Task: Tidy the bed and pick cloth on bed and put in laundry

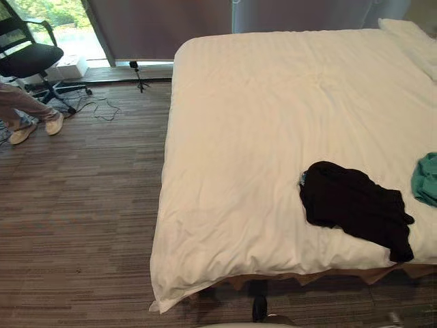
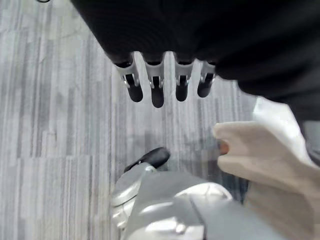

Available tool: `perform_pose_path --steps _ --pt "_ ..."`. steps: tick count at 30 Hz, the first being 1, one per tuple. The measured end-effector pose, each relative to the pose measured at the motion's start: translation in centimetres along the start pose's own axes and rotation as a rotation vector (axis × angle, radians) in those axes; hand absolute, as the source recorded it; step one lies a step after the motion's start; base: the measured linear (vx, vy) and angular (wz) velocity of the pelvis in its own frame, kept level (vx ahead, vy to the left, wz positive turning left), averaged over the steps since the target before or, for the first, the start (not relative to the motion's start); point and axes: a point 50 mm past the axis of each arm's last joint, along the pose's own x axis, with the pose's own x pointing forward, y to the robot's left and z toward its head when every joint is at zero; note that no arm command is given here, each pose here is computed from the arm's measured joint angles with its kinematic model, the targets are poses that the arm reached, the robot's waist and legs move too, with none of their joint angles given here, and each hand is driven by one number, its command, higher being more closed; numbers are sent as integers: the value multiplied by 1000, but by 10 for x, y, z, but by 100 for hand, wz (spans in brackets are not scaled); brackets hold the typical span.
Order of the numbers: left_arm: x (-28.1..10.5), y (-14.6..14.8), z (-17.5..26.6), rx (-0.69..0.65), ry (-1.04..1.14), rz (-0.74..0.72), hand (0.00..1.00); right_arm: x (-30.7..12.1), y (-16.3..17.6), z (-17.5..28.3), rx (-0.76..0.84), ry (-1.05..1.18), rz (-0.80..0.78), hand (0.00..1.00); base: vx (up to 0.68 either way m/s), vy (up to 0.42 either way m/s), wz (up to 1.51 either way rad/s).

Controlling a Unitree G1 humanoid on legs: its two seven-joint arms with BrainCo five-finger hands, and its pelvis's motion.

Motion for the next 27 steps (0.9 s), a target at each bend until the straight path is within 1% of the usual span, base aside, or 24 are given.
perform_pose_path --steps 1,2,3,4,5,6,7,8,9,10,11,12,13,15,17,19,21,22,23,25,27 --pt "0 6 7 35 -27 21 0 -7 22 28 -2 -132 77 100 -95 -11 -32" --pt "0 7 10 51 -39 26 0 -13 33 39 -7 -191 122 100 -99 -13 -44" --pt "0 6 17 73 -65 26 0 -28 56 61 -21 -305 220 100 -79 -9 -34" --pt "-1 4 20 83 -79 23 0 -37 69 71 -30 -360 277 100 -72 -21 -39" --pt "-1 1 26 98 -101 14 0 -59 92 87 -56 -464 388 100 -78 -35 -27" --pt "-1 -2 31 111 -121 6 0 -88 117 99 -74 -567 536 100 -67 -38 -22" --pt "-1 -4 33 117 -130 2 0 -105 130 102 -97 -619 619 100 -62 -48 -9" --pt "-1 -6 35 134 -136 -5 0 -138 154 101 -149 -696 792 100 -39 -35 -6" --pt "-1 -8 36 139 -139 -8 0 -158 167 97 -180 -734 903 100 -43 -39 -9" --pt "-2 -10 38 146 -145 -13 0 -189 183 90 -234 -788 1079 100 -28 -22 -8" --pt "-2 -11 38 151 -145 -18 0 -206 191 85 -264 -814 1173 100 -38 -21 -5" --pt "-2 -13 36 155 -138 -25 0 -230 201 77 -304 -838 1320 100 -38 -11 1" --pt "-2 -14 34 154 -131 -29 0 -247 208 70 -329 -844 1425 100 -35 -5 4" --pt "-1 -16 33 143 -125 -33 0 -298 225 51 -384 -824 1748 100 -26 7 7" --pt "-1 -17 35 134 -128 -36 0 -319 230 44 -410 -816 1874 100 -28 16 10" --pt "0 -25 37 107 -128 -56 0 -361 234 32 -453 -813 2122 100 -47 57 34" --pt "0 -29 36 91 -124 -69 0 -379 232 27 -467 -806 2224 100 -45 66 32" --pt "0 -35 34 74 -121 -88 0 -409 230 16 -510 -809 2378 100 -75 75 23" --pt "0 -37 35 78 -128 -94 0 -419 228 10 -520 -797 2435 100 -127 101 31" --pt "0 -34 42 50 -150 -88 0 -451 218 -13 -535 -717 2616 100 -111 58 36" --pt "0 -32 47 29 -164 -85 0 -472 208 -32 -564 -666 2720 100 -113 29 24"
